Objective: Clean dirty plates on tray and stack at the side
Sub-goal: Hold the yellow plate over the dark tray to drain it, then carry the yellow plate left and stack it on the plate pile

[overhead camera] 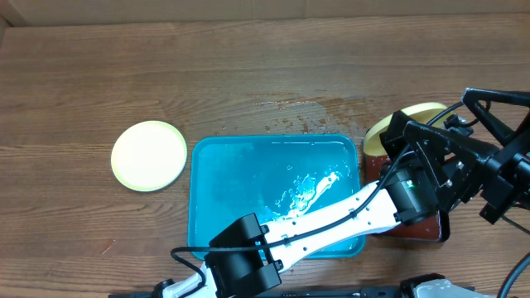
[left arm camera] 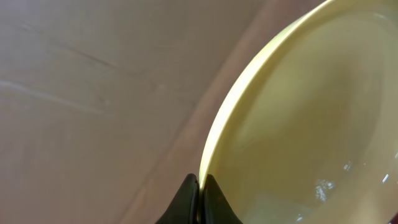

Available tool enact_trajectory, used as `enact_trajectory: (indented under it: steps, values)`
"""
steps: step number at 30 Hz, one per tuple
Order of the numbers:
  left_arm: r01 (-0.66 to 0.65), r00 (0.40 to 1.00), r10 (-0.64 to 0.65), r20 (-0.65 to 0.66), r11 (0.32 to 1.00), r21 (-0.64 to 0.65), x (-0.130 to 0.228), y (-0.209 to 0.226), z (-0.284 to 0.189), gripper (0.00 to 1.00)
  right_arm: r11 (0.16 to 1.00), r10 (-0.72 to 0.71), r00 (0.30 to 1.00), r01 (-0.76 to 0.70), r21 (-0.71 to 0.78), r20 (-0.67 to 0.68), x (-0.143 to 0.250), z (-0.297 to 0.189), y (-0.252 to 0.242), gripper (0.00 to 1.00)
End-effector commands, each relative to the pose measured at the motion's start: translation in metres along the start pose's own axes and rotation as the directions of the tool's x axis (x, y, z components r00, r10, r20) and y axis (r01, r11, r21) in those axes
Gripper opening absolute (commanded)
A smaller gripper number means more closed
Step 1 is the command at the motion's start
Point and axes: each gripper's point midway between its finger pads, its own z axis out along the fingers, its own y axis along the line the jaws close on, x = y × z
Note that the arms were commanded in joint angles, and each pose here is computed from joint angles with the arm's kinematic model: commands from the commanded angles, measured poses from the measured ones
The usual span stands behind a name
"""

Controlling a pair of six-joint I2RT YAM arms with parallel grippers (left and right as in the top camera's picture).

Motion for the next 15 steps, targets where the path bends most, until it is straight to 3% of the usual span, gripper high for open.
enact_trajectory:
  steps: [1,5,9,12,13,15]
  values:
    - [0.092,0.996,-0.091,-0.01,0.989,0.119,0.0,-0.018,-0.004,0.04,1.0,-0.015,1.0,0.016,-0.021,0.013,-0.001,-0.005,0.006,1.0]
    - [0.23,0.972,-0.202,-0.12,0.924,0.305,0.016,-0.036,-0.012,0.04,1.0,-0.014,1.0,0.014,-0.017,0.01,-0.001,-0.004,0.005,1.0]
    - [0.457,0.886,-0.358,-0.296,0.787,0.415,0.031,-0.021,-0.009,0.04,1.0,-0.004,1.0,0.004,-0.014,-0.001,-0.001,0.001,0.003,1.0]
    - [0.593,0.8,-0.455,-0.39,0.698,0.402,0.042,0.015,0.001,0.05,1.0,0.007,1.0,-0.008,-0.009,-0.025,0.002,0.008,-0.001,1.0]
    - [0.67,0.736,-0.521,-0.432,0.653,0.354,0.053,0.046,0.007,0.04,1.0,0.018,0.999,-0.018,-0.005,-0.046,0.004,0.014,-0.005,1.0]
    - [0.722,0.681,-0.563,-0.469,0.625,0.298,0.07,0.076,0.016,0.05,1.0,0.03,0.998,-0.03,-0.001,-0.06,0.004,0.02,-0.008,1.0]
